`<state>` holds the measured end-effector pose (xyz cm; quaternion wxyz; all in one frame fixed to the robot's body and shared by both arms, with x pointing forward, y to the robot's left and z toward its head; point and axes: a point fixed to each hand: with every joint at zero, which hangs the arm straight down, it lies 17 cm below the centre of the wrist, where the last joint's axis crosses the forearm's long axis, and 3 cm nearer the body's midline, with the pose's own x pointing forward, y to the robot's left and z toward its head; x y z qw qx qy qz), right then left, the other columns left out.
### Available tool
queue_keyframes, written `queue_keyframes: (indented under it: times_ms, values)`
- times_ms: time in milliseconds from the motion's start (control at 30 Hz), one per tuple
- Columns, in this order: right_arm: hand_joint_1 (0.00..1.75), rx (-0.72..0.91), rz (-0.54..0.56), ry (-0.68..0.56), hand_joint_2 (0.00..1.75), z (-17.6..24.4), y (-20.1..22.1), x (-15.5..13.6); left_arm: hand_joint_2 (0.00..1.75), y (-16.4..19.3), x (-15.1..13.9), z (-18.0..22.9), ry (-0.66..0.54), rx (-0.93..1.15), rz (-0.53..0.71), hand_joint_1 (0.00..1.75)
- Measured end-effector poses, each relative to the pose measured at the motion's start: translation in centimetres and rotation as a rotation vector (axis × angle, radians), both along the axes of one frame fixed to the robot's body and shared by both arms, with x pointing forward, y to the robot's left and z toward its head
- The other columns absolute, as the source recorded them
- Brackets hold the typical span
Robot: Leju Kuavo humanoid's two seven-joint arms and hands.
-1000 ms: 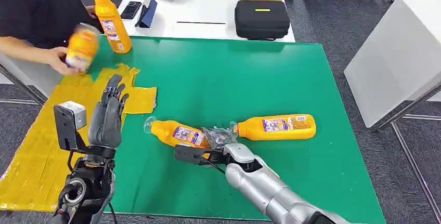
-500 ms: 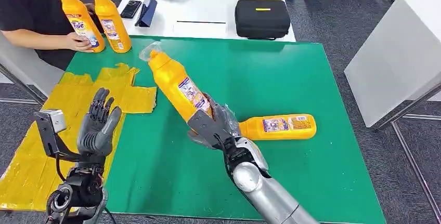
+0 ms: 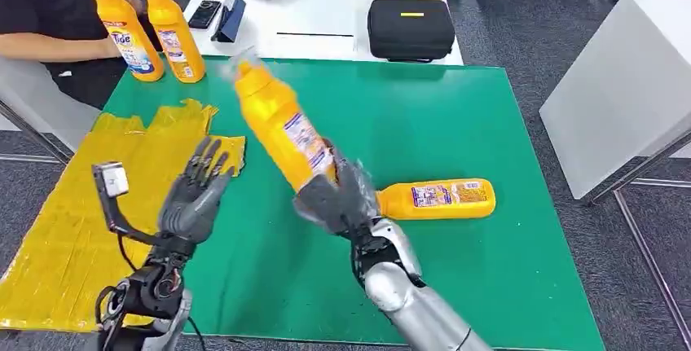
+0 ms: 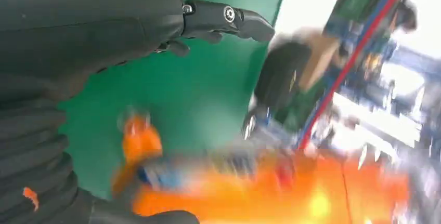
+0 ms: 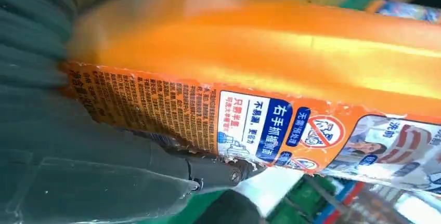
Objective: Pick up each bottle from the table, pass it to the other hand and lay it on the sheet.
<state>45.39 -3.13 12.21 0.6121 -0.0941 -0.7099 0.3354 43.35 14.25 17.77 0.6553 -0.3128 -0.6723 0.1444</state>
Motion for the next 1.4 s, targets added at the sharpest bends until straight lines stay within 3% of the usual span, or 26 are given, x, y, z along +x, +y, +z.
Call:
queue_keyframes:
  times_ms: [200, 500, 533, 567, 967, 1000, 1033, 1133, 1167, 1267, 1400]
  values:
    - [1.75, -0.143, 0.109, -0.050, 1.75, -0.5, 4.8, -2.4, 1.75, -4.5, -0.4, 2.7, -0.031, -0.077, -0.121, 0.00]
    - [1.75, -0.216, 0.210, -0.097, 1.75, 0.8, 9.4, -3.8, 1.75, -3.1, 0.0, 2.4, -0.016, -0.079, -0.057, 0.00]
    - [1.75, -0.221, 0.219, -0.098, 1.75, 0.9, 9.6, -3.9, 1.75, -2.9, -0.1, 2.2, -0.013, -0.078, -0.049, 0.17]
    - [1.75, -0.224, 0.229, -0.098, 1.75, 1.0, 9.9, -4.0, 1.75, -2.5, -0.1, 2.2, -0.015, -0.077, -0.034, 1.75]
    - [1.75, -0.243, 0.289, -0.095, 1.75, 1.3, 11.7, -4.7, 1.75, 0.3, -1.1, 2.5, -0.039, -0.062, 0.081, 1.75]
    - [1.33, -0.242, 0.291, -0.093, 1.75, 1.3, 11.8, -4.8, 1.75, 0.5, -1.2, 2.4, -0.038, -0.058, 0.088, 1.75]
    - [0.07, -0.241, 0.292, -0.091, 1.75, 1.3, 11.8, -4.8, 1.75, 0.6, -1.2, 2.4, -0.038, -0.057, 0.093, 1.75]
    - [0.00, -0.237, 0.293, -0.084, 1.75, 1.1, 11.8, -4.9, 1.75, 1.0, -1.4, 2.4, -0.049, -0.034, 0.118, 1.75]
    - [0.00, -0.234, 0.293, -0.080, 0.00, 1.0, 11.8, -5.0, 1.75, 1.1, -1.4, 2.4, -0.054, -0.021, 0.125, 1.75]
    - [0.00, -0.229, 0.293, -0.070, 0.00, 0.9, 11.8, -5.0, 1.75, 1.5, -1.3, 2.3, -0.063, 0.015, 0.149, 1.75]
    - [0.00, -0.255, 0.257, -0.029, 0.00, -0.3, 10.5, -4.4, 1.75, 3.6, -0.6, 2.6, -0.151, 0.361, 0.299, 1.75]
